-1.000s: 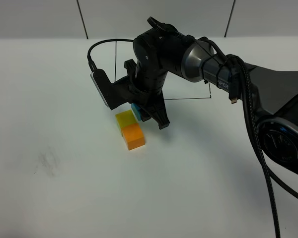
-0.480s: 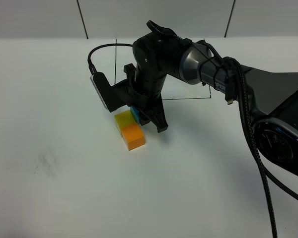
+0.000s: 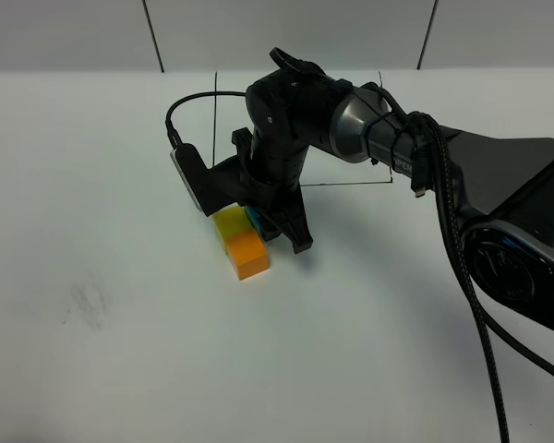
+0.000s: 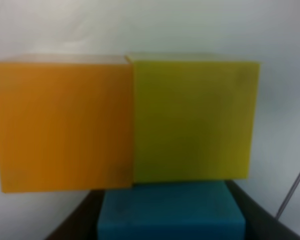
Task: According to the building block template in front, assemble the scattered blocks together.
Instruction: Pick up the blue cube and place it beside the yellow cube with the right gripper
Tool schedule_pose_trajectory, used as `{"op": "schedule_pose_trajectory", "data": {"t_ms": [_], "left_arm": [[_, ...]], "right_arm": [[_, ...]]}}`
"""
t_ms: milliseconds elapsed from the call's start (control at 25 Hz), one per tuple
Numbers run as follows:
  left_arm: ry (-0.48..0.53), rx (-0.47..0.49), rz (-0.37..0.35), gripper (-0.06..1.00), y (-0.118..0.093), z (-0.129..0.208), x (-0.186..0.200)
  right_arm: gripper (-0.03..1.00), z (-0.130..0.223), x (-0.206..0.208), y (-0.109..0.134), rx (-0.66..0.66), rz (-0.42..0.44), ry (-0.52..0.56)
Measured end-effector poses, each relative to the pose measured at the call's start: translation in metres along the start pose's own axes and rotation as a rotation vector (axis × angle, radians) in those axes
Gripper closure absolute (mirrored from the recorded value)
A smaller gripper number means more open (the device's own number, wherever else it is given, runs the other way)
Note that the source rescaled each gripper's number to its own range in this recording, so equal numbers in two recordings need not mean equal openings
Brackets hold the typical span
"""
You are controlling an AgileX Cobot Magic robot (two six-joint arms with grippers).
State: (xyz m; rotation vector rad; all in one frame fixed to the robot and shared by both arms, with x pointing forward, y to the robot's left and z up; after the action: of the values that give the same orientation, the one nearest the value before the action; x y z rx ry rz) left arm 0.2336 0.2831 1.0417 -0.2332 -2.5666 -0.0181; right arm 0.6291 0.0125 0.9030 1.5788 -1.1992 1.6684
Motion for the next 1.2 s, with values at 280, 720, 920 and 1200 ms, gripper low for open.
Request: {"op": "schedule_pose_trajectory", "data": {"t_ms": [280, 720, 920, 1200], "left_arm": [[0.0, 0.0, 0.0, 0.94, 0.0, 0.0, 0.0], [0.0, 0.0, 0.0, 0.94, 0.0, 0.0, 0.0], [0.0, 0.0, 0.0, 0.94, 0.0, 0.0, 0.0], [0.0, 0.0, 0.0, 0.94, 0.0, 0.0, 0.0]], "right_arm": [[0.51, 0.0, -0.004, 0.001, 0.0, -0.005, 0.0], [0.51, 0.0, -0.005, -0.003, 0.013, 0.033, -0.005], [0.51, 0.001, -0.014, -0.001, 0.014, 0.017, -0.005], [0.51, 0.001, -0.018, 0.0, 0.01, 0.008, -0.008]]}}
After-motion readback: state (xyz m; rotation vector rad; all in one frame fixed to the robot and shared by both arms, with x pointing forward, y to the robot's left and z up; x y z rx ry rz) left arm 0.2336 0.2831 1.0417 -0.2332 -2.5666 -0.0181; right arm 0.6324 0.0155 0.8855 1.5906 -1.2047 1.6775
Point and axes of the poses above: a point on each arm's last joint axis where the gripper is mounted, x pointing back along that axis away from the gripper, y along the wrist's bending axis when the last joint is at zero, z = x × y, the point moved 1 cm from there along -x, pointing out along that axis toward the gripper, and after that the axes turned 4 degrees about x, right-handed, at the moved point
